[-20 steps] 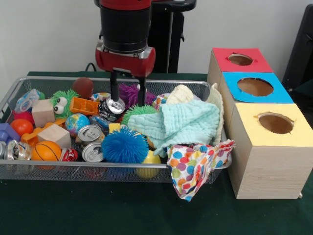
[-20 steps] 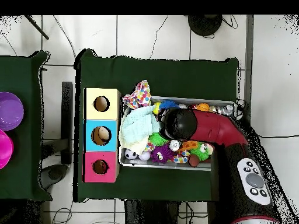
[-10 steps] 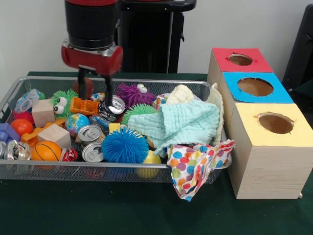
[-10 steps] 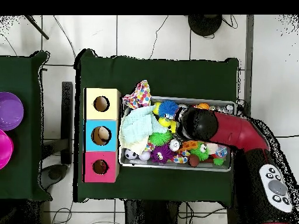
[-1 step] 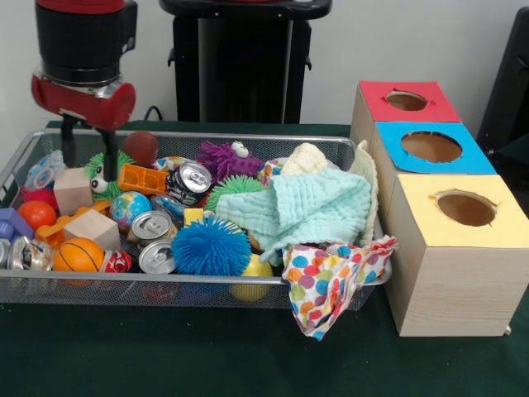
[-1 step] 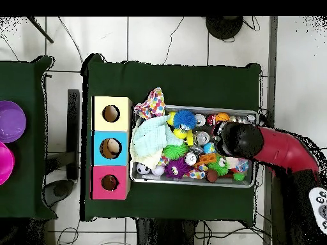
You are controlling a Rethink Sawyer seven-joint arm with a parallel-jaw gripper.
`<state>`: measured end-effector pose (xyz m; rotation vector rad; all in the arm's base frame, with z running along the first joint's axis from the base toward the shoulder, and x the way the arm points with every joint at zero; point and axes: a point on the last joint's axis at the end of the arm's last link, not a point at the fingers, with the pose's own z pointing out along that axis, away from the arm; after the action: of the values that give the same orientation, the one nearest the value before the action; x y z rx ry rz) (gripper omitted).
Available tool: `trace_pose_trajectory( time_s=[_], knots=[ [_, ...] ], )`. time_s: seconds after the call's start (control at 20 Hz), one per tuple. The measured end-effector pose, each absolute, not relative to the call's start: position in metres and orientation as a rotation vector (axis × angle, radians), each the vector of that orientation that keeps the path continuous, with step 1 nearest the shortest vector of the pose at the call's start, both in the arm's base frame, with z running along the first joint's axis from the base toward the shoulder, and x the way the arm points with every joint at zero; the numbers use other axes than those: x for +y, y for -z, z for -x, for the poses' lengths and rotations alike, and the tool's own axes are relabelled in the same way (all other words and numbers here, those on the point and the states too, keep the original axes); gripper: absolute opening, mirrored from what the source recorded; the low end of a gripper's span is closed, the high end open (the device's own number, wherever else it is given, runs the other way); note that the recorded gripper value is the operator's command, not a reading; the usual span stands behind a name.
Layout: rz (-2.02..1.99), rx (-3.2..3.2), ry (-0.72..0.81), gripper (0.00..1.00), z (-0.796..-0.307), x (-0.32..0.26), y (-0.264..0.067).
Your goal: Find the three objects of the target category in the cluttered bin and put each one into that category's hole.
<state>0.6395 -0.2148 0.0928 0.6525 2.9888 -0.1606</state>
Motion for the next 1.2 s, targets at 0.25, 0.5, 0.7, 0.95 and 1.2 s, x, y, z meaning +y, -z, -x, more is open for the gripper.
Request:
trace_pose_trajectory(
  time_s=[0.25, 0.5, 0.7, 0.95, 1.2],
  knots=[
    [-0.675, 2.982, 0.189, 1.00, -0.630, -0.240, -0.091],
    [-0.699, 2.981, 0.203, 1.00, -0.620, -0.260, -0.088],
    [-0.710, 2.981, 0.211, 1.00, -0.614, -0.272, -0.086],
    [-0.726, 2.976, 0.209, 1.00, -0.610, -0.282, -0.085],
    [-0.740, 2.977, 0.204, 1.00, -0.608, -0.286, -0.085]
  ],
)
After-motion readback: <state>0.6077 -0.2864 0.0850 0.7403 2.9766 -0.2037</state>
